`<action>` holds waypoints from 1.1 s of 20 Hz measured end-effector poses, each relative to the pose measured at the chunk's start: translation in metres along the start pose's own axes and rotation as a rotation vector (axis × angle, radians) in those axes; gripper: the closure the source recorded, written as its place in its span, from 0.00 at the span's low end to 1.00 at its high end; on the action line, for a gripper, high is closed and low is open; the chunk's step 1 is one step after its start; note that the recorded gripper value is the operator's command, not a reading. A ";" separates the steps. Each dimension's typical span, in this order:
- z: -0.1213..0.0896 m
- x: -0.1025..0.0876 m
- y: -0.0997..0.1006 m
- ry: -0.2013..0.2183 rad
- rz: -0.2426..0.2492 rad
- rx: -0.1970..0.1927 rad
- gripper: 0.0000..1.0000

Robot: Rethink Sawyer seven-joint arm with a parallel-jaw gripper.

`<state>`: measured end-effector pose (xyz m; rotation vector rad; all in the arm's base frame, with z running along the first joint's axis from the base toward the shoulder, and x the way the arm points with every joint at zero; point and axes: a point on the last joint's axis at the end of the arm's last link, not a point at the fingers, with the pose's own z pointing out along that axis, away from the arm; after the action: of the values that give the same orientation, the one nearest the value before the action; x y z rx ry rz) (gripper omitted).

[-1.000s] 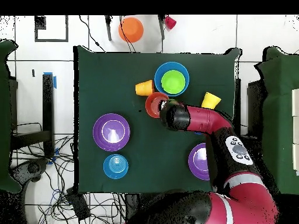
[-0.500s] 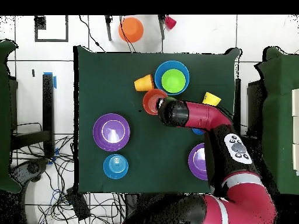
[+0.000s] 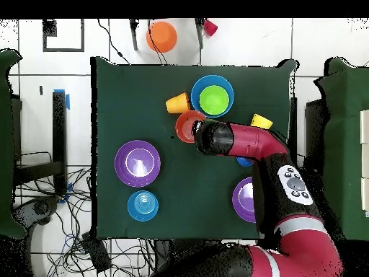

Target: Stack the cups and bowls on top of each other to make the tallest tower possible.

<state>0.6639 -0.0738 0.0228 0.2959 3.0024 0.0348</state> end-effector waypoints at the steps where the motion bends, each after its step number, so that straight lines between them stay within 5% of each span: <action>1: -0.002 -0.001 0.000 0.000 0.000 0.001 1.00; 13: -0.017 -0.022 0.003 0.051 0.034 -0.005 1.00; 22: -0.029 -0.056 0.001 0.032 0.062 -0.011 1.00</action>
<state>0.7148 -0.0845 0.0581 0.3903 3.0229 0.0617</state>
